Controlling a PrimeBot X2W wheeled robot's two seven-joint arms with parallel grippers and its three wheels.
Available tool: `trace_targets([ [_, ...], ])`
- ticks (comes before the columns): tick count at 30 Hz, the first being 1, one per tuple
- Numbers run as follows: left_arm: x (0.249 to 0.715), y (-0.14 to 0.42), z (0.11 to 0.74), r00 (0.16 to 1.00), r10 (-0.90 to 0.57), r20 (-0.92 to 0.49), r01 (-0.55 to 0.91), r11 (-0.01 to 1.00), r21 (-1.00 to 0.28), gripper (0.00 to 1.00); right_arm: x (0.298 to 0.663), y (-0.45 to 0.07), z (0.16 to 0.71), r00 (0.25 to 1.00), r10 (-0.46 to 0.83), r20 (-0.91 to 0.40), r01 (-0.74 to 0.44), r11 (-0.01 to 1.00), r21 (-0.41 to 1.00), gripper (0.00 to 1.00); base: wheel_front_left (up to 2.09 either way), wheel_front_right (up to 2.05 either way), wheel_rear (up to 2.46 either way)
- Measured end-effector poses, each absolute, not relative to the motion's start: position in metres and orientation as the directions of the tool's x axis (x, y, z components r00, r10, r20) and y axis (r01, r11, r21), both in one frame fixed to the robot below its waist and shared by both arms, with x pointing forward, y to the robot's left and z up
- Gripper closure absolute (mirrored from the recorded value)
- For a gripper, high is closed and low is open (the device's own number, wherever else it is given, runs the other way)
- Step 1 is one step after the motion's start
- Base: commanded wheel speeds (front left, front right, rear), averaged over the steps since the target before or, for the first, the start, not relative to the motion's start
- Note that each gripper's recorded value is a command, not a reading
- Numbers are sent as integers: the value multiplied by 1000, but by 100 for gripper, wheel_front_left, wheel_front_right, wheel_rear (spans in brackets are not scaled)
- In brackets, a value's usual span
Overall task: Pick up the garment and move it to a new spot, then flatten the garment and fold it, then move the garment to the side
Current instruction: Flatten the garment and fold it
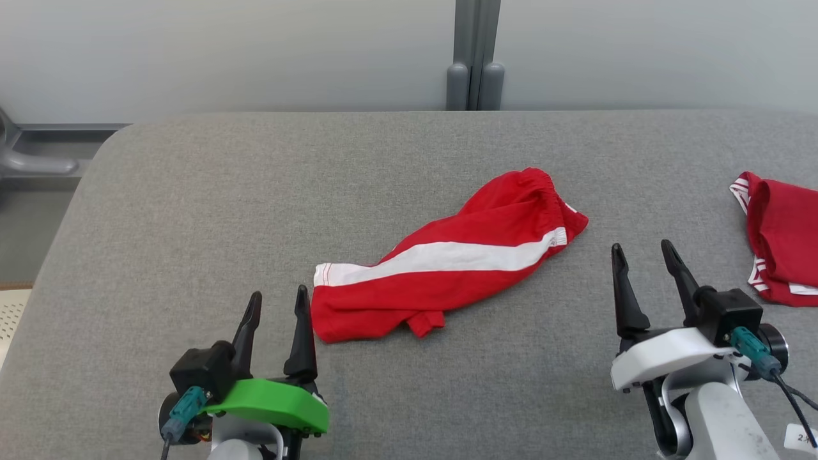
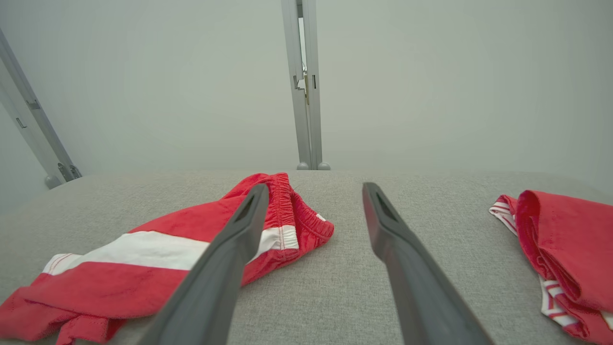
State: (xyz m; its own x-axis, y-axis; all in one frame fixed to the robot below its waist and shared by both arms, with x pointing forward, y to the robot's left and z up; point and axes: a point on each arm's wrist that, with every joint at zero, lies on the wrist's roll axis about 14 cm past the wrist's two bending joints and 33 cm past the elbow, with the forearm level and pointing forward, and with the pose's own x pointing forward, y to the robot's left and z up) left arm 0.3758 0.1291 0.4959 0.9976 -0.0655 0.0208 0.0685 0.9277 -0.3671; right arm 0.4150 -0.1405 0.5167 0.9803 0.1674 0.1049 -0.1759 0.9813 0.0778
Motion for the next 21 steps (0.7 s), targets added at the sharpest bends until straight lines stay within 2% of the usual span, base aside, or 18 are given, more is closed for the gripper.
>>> trace_targets([
  [6, 367, 138, 496, 999, -36, 21, 41, 929, -368, 0, 398, -135, 514, 978, 180, 104, -191, 975, 111, 0, 0, 0, 0],
  [21, 363, 141, 497, 999, -32, 27, 39, 940, -338, 0, 392, -127, 517, 973, 202, 115, -216, 967, 132, 0, 0, 0, 0],
])
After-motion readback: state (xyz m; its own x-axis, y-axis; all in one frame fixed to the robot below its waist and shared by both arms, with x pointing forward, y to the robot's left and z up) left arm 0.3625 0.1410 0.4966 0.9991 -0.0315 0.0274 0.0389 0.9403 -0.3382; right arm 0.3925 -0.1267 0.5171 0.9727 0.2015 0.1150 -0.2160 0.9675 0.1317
